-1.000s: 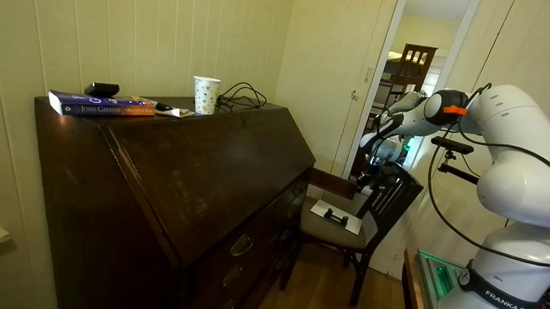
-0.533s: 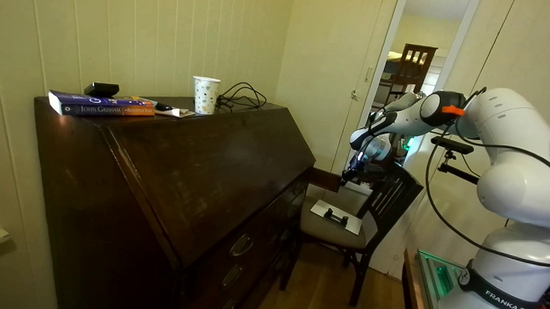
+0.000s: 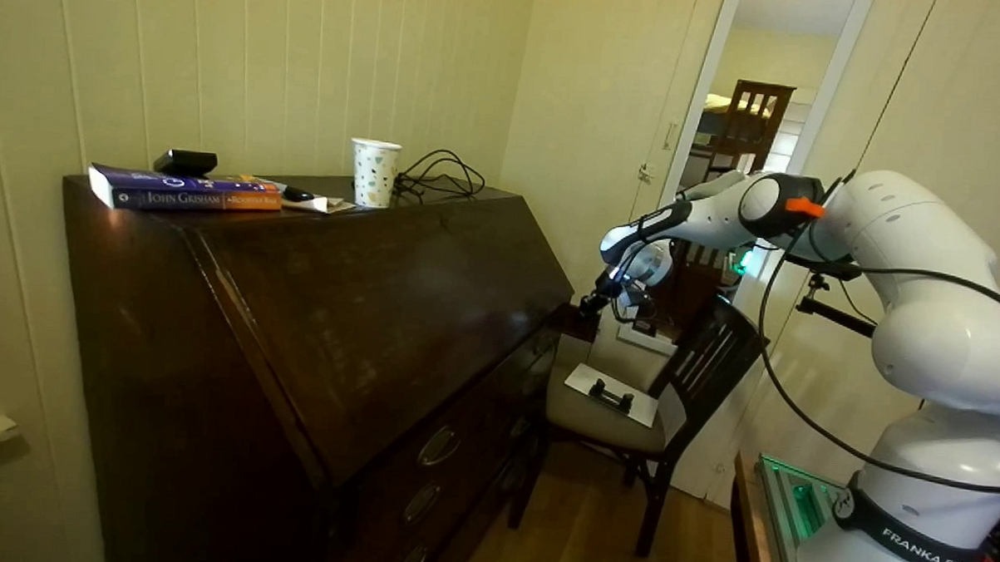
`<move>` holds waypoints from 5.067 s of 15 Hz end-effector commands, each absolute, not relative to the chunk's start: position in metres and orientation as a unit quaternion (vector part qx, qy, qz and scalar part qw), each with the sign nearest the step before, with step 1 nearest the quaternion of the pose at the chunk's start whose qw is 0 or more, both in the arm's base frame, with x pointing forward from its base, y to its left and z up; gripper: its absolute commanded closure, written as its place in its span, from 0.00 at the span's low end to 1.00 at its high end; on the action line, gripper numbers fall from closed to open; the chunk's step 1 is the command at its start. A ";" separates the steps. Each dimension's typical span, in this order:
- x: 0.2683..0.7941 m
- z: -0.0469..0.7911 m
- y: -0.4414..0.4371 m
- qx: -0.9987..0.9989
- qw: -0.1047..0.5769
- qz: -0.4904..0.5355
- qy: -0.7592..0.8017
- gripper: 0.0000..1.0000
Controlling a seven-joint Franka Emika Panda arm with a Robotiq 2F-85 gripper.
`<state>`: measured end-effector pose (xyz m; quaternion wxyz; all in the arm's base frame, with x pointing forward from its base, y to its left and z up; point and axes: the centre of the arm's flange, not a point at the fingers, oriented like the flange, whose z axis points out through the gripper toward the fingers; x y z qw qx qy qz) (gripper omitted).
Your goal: Move the wooden rail on the right backwards.
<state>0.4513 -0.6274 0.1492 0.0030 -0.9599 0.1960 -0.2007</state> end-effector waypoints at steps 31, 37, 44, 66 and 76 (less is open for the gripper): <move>0.273 0.154 -0.676 -0.986 0.014 -0.058 0.156 1.00; 0.279 0.141 -0.677 -0.974 0.013 -0.085 0.210 1.00; 0.304 0.141 -0.688 -0.976 0.014 -0.106 0.191 1.00; 0.417 0.139 -0.696 -0.966 0.008 -0.194 0.170 1.00; 0.498 0.133 -0.696 -0.961 -0.010 -0.229 0.156 1.00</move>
